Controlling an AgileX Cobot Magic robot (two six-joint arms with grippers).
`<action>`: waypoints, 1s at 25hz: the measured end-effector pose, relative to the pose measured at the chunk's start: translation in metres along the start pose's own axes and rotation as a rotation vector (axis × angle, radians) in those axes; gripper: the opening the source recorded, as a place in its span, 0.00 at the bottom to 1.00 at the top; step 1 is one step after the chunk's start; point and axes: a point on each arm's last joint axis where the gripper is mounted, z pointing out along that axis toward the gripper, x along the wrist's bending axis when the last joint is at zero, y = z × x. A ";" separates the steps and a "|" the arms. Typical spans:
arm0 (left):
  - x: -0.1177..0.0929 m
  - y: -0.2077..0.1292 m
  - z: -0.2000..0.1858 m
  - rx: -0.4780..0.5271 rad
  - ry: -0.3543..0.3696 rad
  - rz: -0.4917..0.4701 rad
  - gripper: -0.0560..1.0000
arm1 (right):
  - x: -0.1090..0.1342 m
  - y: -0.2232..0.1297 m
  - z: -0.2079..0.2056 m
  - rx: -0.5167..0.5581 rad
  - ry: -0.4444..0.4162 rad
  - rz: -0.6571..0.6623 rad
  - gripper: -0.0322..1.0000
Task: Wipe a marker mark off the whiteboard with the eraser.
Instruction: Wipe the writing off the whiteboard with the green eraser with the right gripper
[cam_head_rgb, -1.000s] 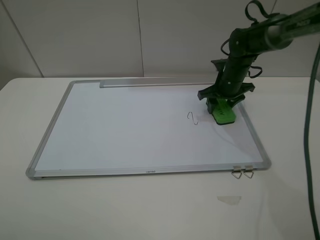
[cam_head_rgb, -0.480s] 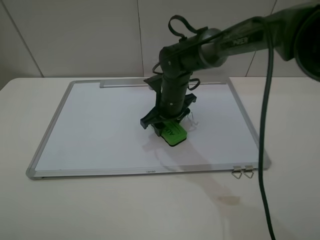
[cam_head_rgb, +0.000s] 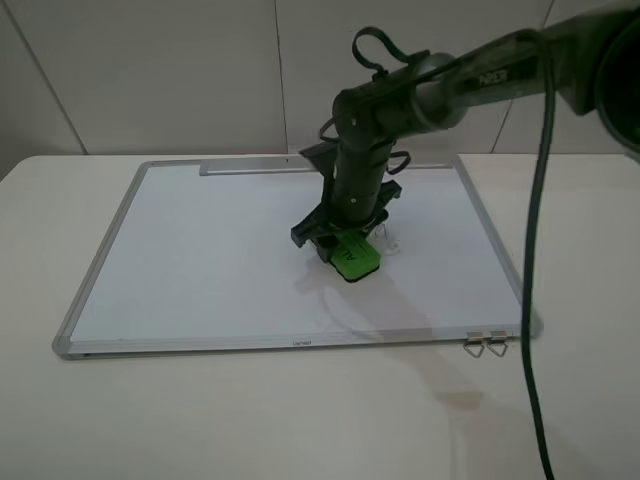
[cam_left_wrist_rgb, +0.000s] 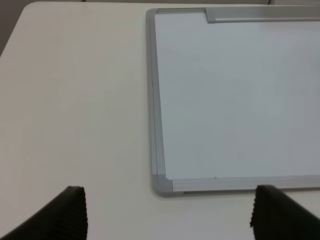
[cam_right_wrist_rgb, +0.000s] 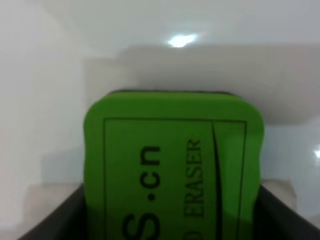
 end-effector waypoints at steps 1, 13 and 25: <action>0.000 0.000 0.000 0.000 0.000 0.000 0.70 | -0.013 0.001 0.001 -0.008 -0.004 0.029 0.61; 0.000 0.000 0.000 0.000 0.000 0.000 0.70 | -0.101 -0.006 0.005 -0.051 -0.078 0.175 0.60; 0.000 0.000 0.000 0.000 0.000 0.000 0.70 | -0.086 -0.006 0.018 0.028 -0.049 0.170 0.60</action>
